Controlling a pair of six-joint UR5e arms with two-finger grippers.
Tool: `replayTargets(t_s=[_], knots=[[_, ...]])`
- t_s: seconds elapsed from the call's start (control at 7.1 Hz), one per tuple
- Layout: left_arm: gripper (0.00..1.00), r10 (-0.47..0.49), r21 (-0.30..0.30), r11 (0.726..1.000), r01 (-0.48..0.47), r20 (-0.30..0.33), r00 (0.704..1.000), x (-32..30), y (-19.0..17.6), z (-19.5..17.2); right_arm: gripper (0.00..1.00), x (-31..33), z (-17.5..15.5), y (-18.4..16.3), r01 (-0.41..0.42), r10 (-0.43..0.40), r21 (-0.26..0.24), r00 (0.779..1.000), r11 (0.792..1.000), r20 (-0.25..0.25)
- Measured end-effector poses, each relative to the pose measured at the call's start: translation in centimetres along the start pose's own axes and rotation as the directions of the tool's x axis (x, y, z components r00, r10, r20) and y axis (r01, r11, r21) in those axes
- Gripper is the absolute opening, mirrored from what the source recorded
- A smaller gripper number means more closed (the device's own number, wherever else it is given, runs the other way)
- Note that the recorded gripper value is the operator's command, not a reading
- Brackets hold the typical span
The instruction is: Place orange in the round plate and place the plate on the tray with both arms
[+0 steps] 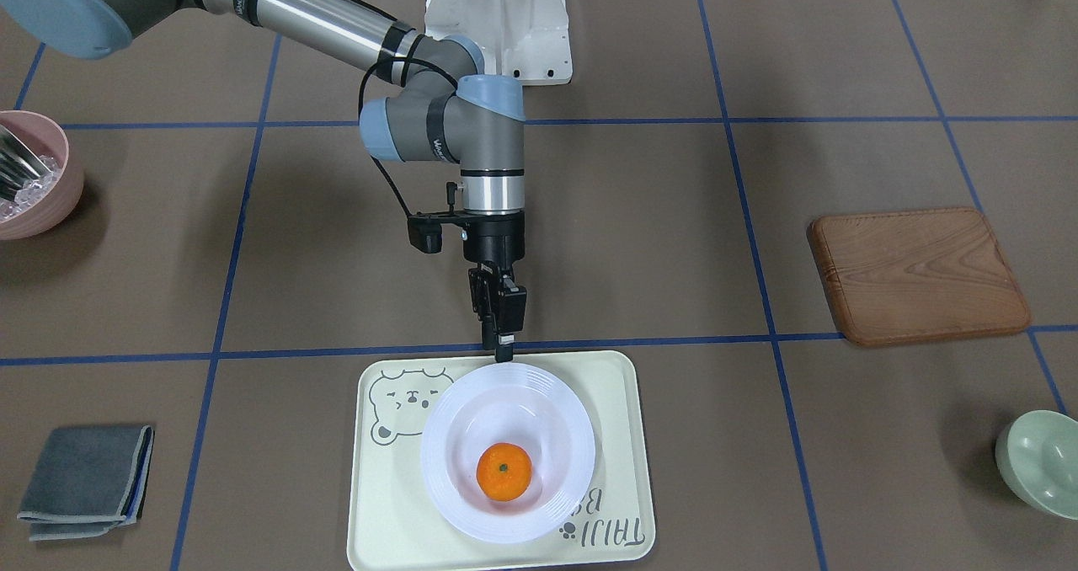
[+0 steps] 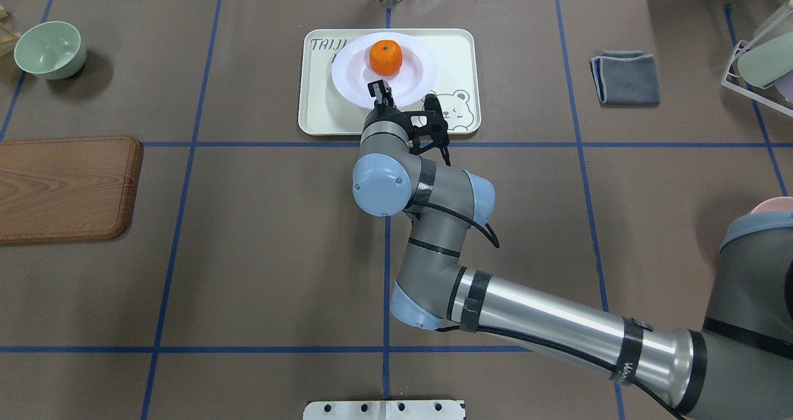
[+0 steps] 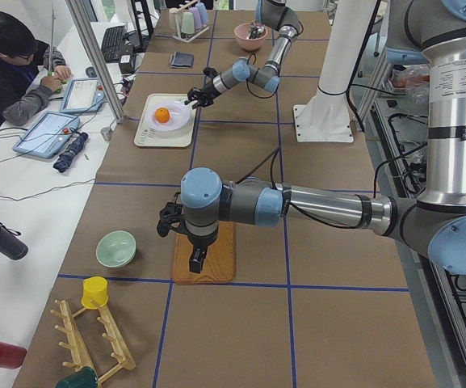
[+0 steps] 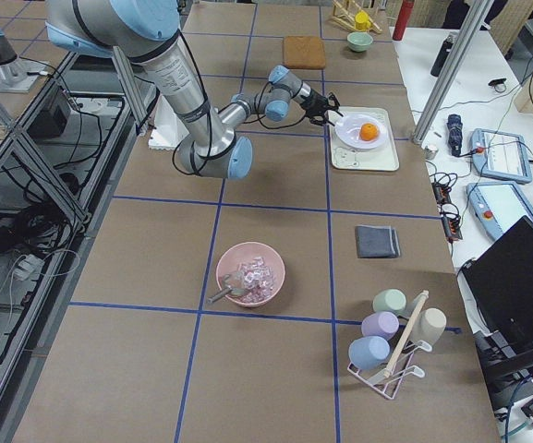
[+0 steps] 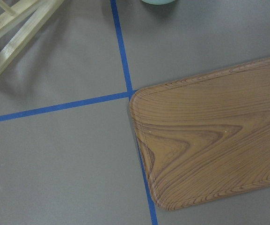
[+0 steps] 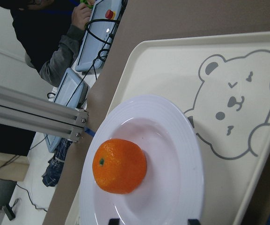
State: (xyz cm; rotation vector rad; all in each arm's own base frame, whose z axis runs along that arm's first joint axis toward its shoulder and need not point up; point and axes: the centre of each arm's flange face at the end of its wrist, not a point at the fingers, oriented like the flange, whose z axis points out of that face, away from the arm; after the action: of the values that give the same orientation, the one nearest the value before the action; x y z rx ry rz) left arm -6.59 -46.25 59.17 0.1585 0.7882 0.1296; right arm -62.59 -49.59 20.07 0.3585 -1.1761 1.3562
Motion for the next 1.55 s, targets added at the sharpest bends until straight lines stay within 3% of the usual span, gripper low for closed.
replayTargets(t_s=[0.14,0.28,0.42,0.56,0.7,0.85,1.13,1.41,1.55], knots=[[0.99,-0.004,0.0,1.0,0.004,0.0,1.0,0.0,0.0,0.0,1.0,-0.2,-1.9,-0.9,0.112,-0.115,-0.055,0.992,0.992,-0.044],[0.99,-0.006,0.0,1.0,0.006,0.0,1.0,0.0,0.0,0.0,1.0,-1.6,-3.4,-2.3,0.222,-0.232,-0.101,0.968,0.97,-0.098],[0.99,-0.01,-0.001,1.0,0.01,0.0,1.0,-0.1,0.0,0.1,1.0,-3.6,-4.6,-5.2,0.33,-0.355,-0.161,0.92,0.93,-0.168],[0.99,-0.015,-0.004,1.0,0.015,0.001,1.0,-0.2,0.1,0.2,1.0,-5.1,-5.3,-9.2,0.421,-0.47,-0.236,0.856,0.876,-0.216],[0.99,-0.019,-0.008,1.0,0.019,0.001,1.0,-0.3,0.3,0.3,1.0,-5.6,-5.6,-14.4,0.503,-0.581,-0.32,0.778,0.803,-0.237],[0.99,-0.024,-0.012,1.0,0.024,0.0,1.0,-0.4,0.6,0.5,1.0,-5.4,-5.4,-21.0,0.573,-0.685,-0.402,0.688,0.714,-0.238],[0.99,-0.034,-0.02,0.999,0.034,-0.001,0.999,-0.7,1.0,0.6,1.0,-3.7,-5.9,-35.2,0.672,-0.844,-0.53,0.505,0.517,-0.182],[0.99,-0.04,-0.025,0.999,0.04,-0.001,0.999,-0.9,1.5,0.7,1.0,1.5,-8.1,-49.4,0.713,-0.931,-0.612,0.346,0.342,-0.117],[0.99,-0.04,-0.025,0.999,0.04,-0.001,0.999,-0.9,1.6,0.7,1.0,5.1,-9.6,-55.7,0.713,-0.956,-0.646,0.278,0.274,-0.1]])
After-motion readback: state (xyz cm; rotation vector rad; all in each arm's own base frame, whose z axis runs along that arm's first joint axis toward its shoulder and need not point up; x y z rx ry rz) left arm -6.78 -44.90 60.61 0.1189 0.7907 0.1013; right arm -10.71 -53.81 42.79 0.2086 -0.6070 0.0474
